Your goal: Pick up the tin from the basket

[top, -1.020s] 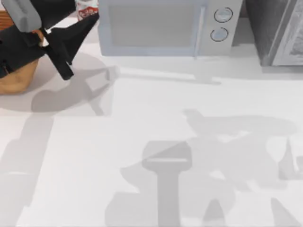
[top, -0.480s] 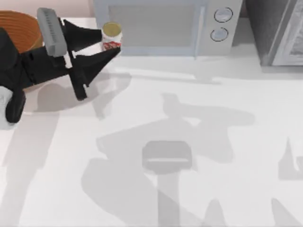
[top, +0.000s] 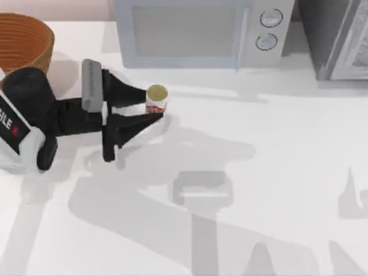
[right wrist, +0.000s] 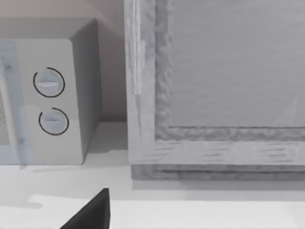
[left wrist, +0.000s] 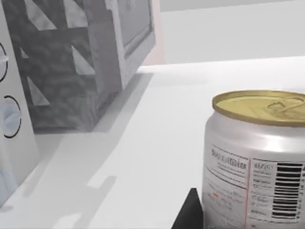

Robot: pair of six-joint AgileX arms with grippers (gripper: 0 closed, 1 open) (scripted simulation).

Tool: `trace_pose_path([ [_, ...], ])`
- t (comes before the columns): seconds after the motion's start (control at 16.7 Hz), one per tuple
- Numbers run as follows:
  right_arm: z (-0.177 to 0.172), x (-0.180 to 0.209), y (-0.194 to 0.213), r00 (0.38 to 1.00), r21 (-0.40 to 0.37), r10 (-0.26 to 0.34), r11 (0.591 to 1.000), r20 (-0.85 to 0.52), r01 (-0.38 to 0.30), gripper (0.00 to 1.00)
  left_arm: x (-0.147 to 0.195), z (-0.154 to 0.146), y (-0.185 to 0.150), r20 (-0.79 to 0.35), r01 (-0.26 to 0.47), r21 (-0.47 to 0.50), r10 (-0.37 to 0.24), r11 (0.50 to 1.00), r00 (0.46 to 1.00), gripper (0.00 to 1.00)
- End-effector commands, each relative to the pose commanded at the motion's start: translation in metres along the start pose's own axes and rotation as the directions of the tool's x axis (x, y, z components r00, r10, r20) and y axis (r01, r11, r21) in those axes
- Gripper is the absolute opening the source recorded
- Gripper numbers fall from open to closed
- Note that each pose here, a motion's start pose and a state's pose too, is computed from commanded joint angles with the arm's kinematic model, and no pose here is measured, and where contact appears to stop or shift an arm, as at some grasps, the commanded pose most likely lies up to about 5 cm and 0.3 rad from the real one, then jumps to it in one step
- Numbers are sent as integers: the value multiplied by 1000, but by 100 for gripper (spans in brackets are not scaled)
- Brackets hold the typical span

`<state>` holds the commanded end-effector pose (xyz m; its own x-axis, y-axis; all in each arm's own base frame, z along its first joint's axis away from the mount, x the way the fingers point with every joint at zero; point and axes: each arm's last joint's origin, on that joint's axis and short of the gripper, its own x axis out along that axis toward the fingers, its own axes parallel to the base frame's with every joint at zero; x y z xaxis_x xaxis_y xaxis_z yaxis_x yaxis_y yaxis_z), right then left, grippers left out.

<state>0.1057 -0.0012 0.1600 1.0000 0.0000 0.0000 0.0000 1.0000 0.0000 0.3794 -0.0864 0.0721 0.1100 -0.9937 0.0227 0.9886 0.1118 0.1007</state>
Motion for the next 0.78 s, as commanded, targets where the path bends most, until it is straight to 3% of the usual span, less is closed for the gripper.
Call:
trace_pose_path([
  [0.36,0,0,0,1000,0,0,1000,0,0,100,5,-53,-14,-9,130,-103,-132,986,991,0],
  [0.72,0,0,0,1000,0,0,1000,0,0,100,5,-53,-14,-9,130,-103,-132,986,991,0],
  [0.78,0,0,0,1000,0,0,1000,0,0,100,5,-53,-14,-9,130,-103,-132,986,991,8],
])
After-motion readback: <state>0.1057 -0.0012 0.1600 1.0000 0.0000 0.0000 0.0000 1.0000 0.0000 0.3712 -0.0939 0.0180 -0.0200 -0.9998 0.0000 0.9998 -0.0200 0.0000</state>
